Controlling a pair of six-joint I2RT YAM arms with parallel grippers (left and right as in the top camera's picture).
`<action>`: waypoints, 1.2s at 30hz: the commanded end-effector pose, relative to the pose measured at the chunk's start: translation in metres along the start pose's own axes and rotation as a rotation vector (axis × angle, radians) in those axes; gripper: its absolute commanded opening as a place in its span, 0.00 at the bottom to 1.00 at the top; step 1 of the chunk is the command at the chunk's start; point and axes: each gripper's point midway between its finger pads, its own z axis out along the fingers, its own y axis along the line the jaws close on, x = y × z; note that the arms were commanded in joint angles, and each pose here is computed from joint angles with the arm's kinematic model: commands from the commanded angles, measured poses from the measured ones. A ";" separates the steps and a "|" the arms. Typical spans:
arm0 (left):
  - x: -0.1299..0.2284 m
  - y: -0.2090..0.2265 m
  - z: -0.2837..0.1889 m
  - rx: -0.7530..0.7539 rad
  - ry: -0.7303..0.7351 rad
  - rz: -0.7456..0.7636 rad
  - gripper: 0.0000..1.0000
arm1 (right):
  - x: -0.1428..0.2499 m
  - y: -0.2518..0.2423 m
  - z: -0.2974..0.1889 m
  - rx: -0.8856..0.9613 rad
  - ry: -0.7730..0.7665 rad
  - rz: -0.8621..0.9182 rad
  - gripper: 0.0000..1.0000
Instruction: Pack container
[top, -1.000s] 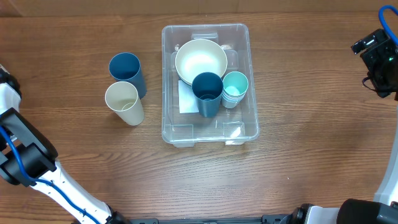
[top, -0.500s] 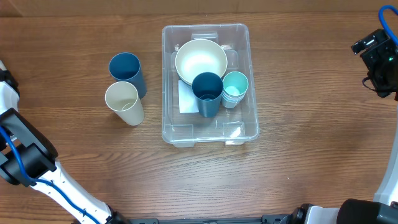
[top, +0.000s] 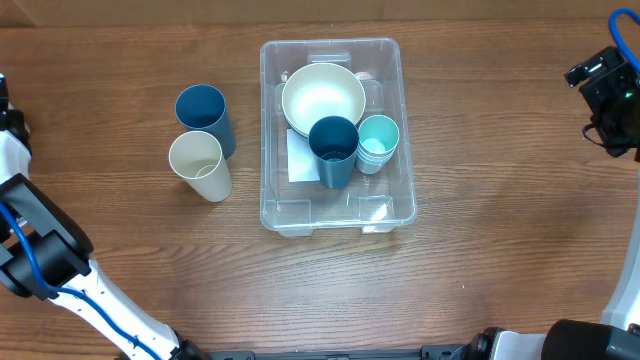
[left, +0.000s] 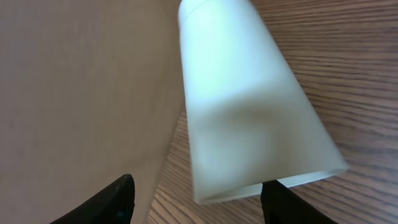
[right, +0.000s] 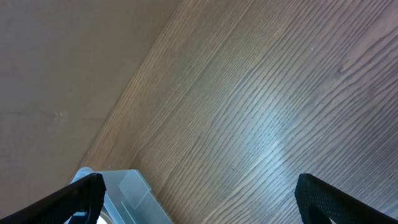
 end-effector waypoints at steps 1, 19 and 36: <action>-0.010 -0.008 0.004 0.033 -0.045 0.188 0.63 | -0.002 0.003 -0.008 -0.014 -0.016 0.001 1.00; -0.009 0.007 0.016 -0.080 -0.035 0.228 0.35 | -0.002 0.003 -0.008 -0.014 -0.016 0.001 1.00; -0.008 0.007 0.016 -0.077 -0.036 0.227 0.04 | -0.002 0.003 -0.008 -0.014 -0.016 0.001 1.00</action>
